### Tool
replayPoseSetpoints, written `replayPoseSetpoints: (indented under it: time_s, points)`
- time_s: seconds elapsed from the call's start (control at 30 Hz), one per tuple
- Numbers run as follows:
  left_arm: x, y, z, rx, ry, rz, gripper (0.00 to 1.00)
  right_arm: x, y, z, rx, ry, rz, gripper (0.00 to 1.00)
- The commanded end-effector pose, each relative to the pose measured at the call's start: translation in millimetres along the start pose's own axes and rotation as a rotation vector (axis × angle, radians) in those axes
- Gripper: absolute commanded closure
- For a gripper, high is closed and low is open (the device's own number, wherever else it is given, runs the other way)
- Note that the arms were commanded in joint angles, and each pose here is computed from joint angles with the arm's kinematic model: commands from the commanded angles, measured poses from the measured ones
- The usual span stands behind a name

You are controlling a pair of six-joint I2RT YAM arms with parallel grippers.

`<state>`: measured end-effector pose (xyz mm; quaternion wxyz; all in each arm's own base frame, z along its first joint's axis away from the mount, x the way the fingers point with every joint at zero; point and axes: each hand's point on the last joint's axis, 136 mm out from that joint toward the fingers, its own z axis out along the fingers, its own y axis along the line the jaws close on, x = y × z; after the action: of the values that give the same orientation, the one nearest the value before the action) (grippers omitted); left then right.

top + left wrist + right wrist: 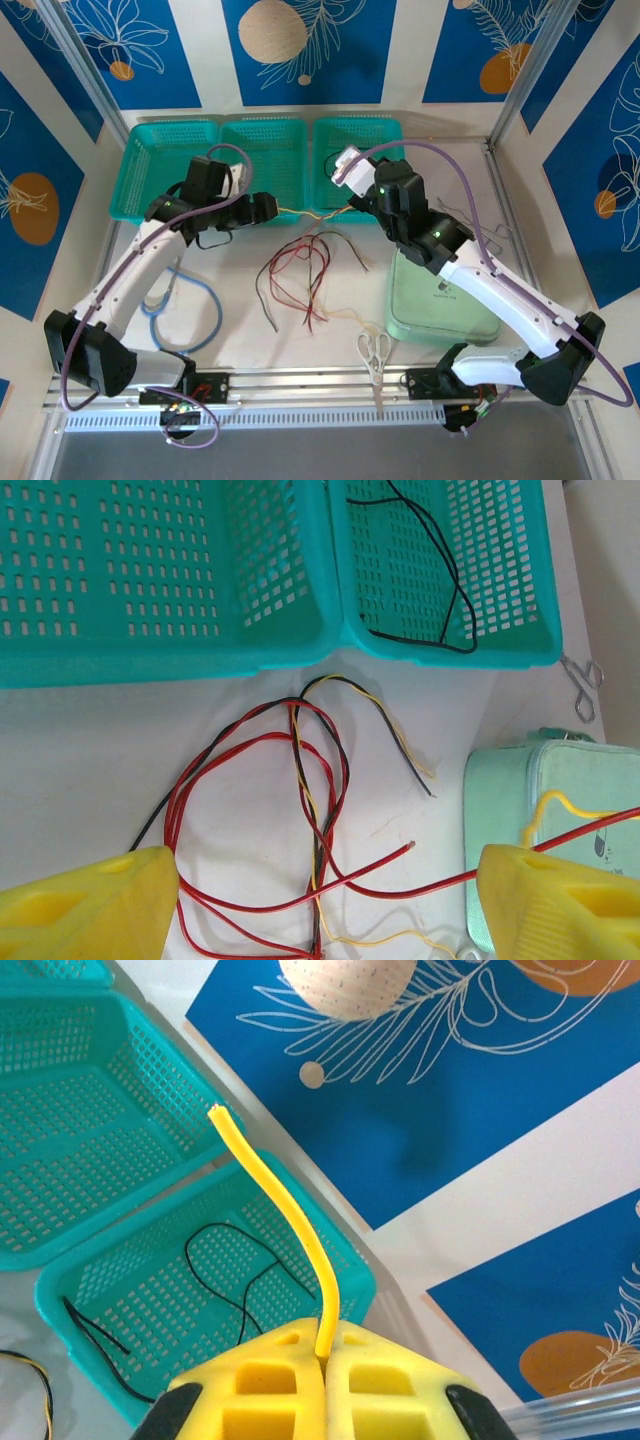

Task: Untangle the cables

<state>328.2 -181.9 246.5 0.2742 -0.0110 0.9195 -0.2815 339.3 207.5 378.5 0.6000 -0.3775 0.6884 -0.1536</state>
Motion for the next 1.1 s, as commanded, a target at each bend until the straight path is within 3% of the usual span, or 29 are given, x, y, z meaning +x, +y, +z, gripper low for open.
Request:
replayPoseSetpoints:
  time_s: [0.0, 0.43, 0.7, 0.83, 0.93, 1.07]
  points:
    - [-9, -6, -12, 0.027, -0.007, 0.017, 0.22, -37, -33, -14, 0.06, -0.125, 0.053, 1.0]
    - [-53, -12, -79, 0.108, -0.158, -0.005, 0.22, -79, -61, -8, 0.096, -0.299, 0.011, 1.0]
    - [-52, -38, -99, 0.227, -0.163, 0.087, 0.24, -90, -79, 1, 0.08, -0.331, 0.12, 1.0]
    - [-66, -58, -109, 0.309, -0.161, 0.102, 0.25, -89, -74, -7, -0.02, -0.47, 0.196, 1.0]
    - [-79, -77, -120, 0.38, -0.17, 0.122, 0.25, -89, -60, -17, -0.083, -0.607, 0.151, 1.0]
    - [-92, -92, -141, 0.437, -0.185, 0.145, 0.25, -88, -48, -21, -0.164, -0.673, 0.103, 1.0]
